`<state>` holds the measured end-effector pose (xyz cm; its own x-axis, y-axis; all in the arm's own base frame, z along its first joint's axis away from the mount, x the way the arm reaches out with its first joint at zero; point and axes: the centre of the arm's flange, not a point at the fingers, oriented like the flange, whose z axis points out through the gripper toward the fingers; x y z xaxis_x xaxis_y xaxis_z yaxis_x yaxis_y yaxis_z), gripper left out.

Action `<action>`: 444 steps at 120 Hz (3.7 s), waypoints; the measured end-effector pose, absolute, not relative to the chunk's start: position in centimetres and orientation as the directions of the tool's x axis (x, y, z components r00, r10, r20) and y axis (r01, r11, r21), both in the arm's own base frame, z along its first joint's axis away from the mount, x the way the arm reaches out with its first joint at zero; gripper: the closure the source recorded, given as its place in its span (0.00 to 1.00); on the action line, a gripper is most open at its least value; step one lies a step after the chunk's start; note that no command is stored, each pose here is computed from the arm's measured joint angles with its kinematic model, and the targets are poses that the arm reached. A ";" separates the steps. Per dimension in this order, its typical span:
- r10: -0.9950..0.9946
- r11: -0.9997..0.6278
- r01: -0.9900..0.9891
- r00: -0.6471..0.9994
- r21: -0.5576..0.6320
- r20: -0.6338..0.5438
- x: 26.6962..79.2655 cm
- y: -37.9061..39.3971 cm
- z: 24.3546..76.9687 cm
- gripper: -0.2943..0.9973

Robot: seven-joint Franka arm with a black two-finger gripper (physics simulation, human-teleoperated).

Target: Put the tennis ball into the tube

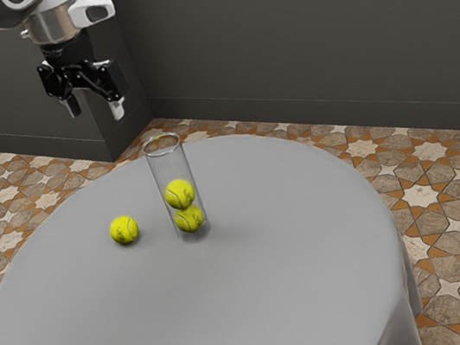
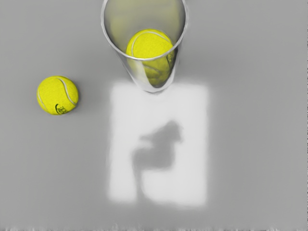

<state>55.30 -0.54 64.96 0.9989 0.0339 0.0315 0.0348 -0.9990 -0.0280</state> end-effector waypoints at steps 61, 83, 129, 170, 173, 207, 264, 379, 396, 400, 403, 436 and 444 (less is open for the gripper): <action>0.181 -0.983 0.179 0.983 -0.043 -0.039 45.4 5.6 54.3 0.23; 0.211 -0.977 0.209 0.977 -0.035 -0.041 49.2 7.7 45.1 0.23; 0.241 -0.970 0.242 0.969 -0.001 0.045 58.1 10.7 37.1 0.23; 0.257 -0.966 0.257 0.963 0.002 0.079 62.6 15.2 32.5 0.23; 0.258 -0.966 0.258 0.963 0.002 0.078 62.6 15.4 32.3 0.23; 0.244 -0.969 0.245 0.967 -0.011 0.072 63.9 17.6 29.8 0.23; 0.217 -0.976 0.217 0.976 -0.010 0.028 64.8 17.9 25.6 0.23; 0.160 -0.986 0.167 0.970 -0.025 0.185 63.0 14.1 46.0 0.48; 0.125 -0.990 0.135 0.966 -0.030 0.227 60.4 10.9 54.0 0.48; 0.113 -0.992 0.123 0.966 -0.030 0.231 60.1 10.0 55.1 0.47; 0.102 -0.993 0.112 0.968 -0.029 0.231 60.1 9.3 55.6 0.47; 0.010 -1.000 0.011 0.981 0.001 0.193 63.2 3.5 54.8 0.48; -0.002 -1.000 -0.003 0.982 0.006 0.191 64.1 2.7 54.4 0.48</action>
<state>64.14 2.71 54.44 0.9817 -0.0020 0.1906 -0.0032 -1.0000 0.0059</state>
